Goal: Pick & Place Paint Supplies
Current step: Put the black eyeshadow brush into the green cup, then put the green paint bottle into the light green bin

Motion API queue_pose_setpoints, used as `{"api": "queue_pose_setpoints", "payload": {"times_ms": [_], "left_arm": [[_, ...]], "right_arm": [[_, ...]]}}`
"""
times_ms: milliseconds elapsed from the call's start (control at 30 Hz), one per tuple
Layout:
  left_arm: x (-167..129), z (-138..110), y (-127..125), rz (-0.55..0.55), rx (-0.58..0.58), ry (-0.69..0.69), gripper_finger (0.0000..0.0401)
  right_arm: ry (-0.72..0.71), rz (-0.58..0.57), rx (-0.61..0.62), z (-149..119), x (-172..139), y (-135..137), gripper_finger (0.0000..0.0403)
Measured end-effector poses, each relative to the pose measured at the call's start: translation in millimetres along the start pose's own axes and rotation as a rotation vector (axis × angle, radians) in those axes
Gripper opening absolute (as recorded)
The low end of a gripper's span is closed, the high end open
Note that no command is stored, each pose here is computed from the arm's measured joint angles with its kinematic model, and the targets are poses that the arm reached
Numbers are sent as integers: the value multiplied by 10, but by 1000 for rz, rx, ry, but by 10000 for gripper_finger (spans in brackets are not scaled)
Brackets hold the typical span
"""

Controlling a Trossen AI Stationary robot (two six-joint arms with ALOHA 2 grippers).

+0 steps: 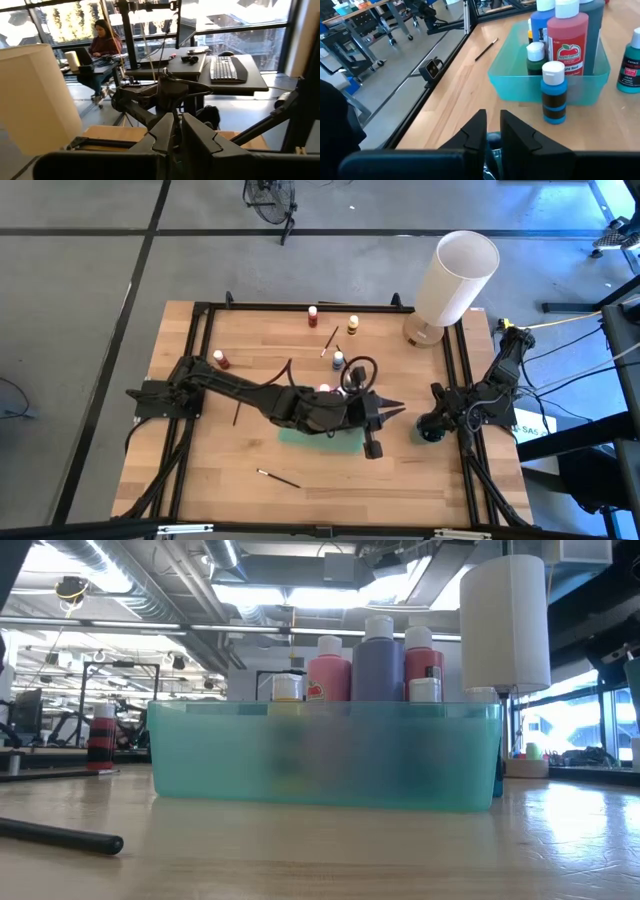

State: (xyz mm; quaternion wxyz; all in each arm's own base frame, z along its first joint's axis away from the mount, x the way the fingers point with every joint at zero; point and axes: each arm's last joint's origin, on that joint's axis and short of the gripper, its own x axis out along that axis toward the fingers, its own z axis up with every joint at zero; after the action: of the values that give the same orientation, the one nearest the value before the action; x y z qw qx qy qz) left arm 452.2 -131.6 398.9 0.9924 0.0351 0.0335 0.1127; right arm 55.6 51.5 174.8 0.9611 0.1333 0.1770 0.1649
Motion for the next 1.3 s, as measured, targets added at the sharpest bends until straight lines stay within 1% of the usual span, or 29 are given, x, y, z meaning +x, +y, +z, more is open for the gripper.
{"api": "queue_pose_setpoints", "payload": {"times_ms": [200,333,433,667,833,1000,1167,1300], "left_arm": [[41,-2,58,-44,-33,-1,31],[50,-3,72,-46,-33,-1,31],[50,-3,72,-46,-31,-1,31],[49,-7,70,-45,-14,3,31],[7,-19,56,-54,71,40,31],[-140,60,132,-24,103,103,31],[-281,145,288,29,71,169,32],[-316,185,420,52,97,195,31]], "right_arm": [[7,-5,-3,-8,0,-5,59],[-9,-6,-3,29,-18,2,60],[-63,5,-2,139,-65,27,60],[-234,77,-7,495,-244,109,61],[-295,162,22,637,-331,150,61],[-372,293,50,745,-387,206,61],[-468,384,0,836,-444,246,64],[-545,422,-25,901,-490,263,75]]}}
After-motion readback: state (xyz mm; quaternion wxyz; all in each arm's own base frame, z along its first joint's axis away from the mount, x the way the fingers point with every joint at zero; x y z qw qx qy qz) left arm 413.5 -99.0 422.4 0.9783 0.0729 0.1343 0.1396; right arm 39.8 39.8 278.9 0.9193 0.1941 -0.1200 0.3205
